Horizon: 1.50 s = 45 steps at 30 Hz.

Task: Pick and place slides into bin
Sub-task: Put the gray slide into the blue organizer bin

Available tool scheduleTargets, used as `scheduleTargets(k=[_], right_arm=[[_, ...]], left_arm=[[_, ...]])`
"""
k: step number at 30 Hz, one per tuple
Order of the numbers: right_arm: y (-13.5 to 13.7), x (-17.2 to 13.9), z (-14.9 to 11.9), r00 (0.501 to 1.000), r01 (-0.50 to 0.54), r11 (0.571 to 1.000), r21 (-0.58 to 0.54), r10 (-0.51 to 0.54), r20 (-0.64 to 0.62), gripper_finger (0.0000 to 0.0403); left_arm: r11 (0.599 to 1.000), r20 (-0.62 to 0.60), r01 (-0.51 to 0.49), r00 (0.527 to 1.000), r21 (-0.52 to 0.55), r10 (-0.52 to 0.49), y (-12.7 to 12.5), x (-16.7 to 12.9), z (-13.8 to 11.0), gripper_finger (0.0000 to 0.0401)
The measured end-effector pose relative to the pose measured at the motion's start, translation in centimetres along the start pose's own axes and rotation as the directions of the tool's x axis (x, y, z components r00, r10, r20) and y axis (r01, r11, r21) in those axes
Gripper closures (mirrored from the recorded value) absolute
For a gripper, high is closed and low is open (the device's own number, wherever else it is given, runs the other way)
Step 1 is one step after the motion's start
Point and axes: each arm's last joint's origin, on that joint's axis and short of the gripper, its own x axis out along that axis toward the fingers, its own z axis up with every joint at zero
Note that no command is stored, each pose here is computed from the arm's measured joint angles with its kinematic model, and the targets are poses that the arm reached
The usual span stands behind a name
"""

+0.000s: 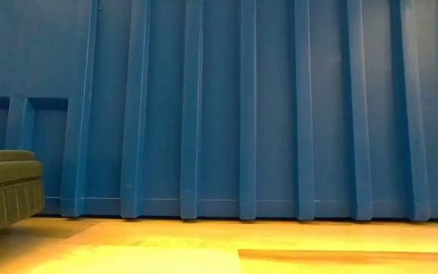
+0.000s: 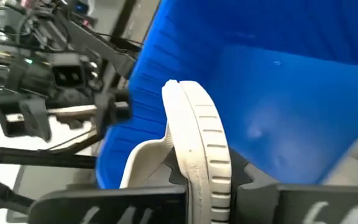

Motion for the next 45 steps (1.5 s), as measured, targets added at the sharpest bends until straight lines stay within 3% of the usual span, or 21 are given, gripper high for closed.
scheduleTargets(k=[9,22,32,45], right_arm=[[-2.0,0.8,-0.1,0.979,0.179,0.983,-0.029,-0.181,-0.098,0.0394],[-4.4,7.8,0.3,0.897,0.388,0.922,-0.017,-0.382,-0.222,0.0394],[-6.2,12.8,-0.2,0.839,0.459,0.888,-0.034,-0.445,-0.313,0.0396],[-7.5,13.8,1.0,0.823,0.497,0.866,-0.058,-0.492,-0.283,0.0396]], left_arm=[[0.988,0.164,0.046,0.984,0.148,-0.07,-1.5,-1.5,4.1,0.0127],[0.977,0.257,0.167,0.946,0.135,-0.198,-4.0,-4.6,6.7,0.0126],[0.974,0.277,0.16,0.94,0.163,-0.201,-4.2,-4.9,7.0,0.0126],[0.977,0.302,0.136,0.936,0.162,-0.181,-4.1,-4.9,7.1,0.0126]])
